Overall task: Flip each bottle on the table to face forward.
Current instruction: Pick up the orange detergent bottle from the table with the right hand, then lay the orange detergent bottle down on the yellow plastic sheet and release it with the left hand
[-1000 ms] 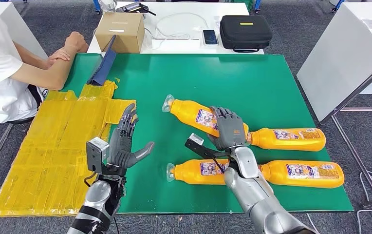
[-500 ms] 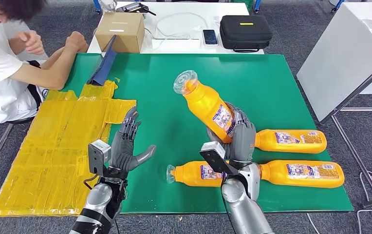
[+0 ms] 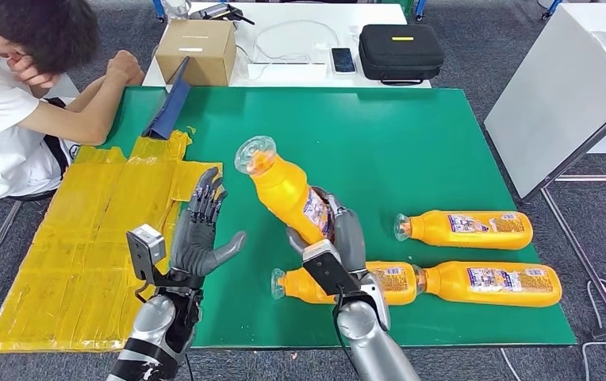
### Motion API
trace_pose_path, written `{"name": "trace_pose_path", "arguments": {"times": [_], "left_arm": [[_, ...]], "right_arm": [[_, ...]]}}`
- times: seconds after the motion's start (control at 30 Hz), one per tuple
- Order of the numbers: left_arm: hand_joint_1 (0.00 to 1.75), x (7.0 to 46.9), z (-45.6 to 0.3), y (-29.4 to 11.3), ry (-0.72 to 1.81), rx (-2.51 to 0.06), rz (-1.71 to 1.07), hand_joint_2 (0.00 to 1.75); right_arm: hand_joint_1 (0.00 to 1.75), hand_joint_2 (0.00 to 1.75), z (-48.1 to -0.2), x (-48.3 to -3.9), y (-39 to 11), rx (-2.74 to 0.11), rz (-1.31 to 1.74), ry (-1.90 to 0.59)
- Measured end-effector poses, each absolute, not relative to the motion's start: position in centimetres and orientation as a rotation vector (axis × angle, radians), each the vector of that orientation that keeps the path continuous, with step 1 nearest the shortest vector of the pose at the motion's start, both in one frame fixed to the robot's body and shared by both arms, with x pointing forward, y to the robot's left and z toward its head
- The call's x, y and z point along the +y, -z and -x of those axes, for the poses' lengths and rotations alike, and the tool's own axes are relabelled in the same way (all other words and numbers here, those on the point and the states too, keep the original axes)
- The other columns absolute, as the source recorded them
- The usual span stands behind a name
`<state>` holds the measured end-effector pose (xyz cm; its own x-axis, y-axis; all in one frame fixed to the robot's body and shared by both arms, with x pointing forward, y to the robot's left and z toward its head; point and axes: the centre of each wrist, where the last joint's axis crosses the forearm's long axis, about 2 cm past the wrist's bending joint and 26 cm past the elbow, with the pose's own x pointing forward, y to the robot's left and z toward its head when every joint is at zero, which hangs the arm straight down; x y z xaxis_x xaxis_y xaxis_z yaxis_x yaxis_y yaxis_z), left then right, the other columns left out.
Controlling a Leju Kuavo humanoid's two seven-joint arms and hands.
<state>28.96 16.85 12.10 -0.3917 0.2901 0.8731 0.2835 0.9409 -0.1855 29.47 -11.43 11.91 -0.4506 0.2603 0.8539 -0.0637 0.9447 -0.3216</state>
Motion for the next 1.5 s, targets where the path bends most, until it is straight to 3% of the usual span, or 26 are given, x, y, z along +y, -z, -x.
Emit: {"name": "trace_pose_path", "arguments": {"times": [0.33,1.13,1.2,1.27,1.33,1.37,1.5], "left_arm": [[0.0,16.9,-29.1,-12.7,-0.002,-2.005,0.466,1.75],[0.02,16.4,-29.0,-12.9,0.022,-2.001,0.513,1.75],[0.42,15.9,-29.3,-12.8,0.039,-1.977,0.57,1.75],[1.11,15.5,-29.9,-12.3,0.049,-1.94,0.631,1.75],[1.58,15.4,-30.2,-12.0,0.051,-1.919,0.652,1.75],[1.72,15.3,-30.3,-11.9,0.051,-1.916,0.652,1.75],[1.75,15.3,-30.3,-11.7,0.054,-1.906,0.652,1.75]], "right_arm": [[1.68,1.75,-29.0,-8.1,-11.0,-1.949,-0.023,-0.462],[1.68,1.75,-29.0,-7.5,-10.5,-1.926,-0.042,-0.503],[1.69,1.75,-28.9,-7.0,-10.5,-1.932,-0.041,-0.537],[1.71,1.75,-28.7,-6.4,-10.3,-1.936,-0.039,-0.583],[1.72,1.75,-28.6,-6.2,-10.2,-1.933,-0.038,-0.605],[1.72,1.75,-28.6,-6.1,-10.1,-1.932,-0.038,-0.607],[1.72,1.75,-28.6,-6.0,-10.0,-1.925,-0.041,-0.614]]}}
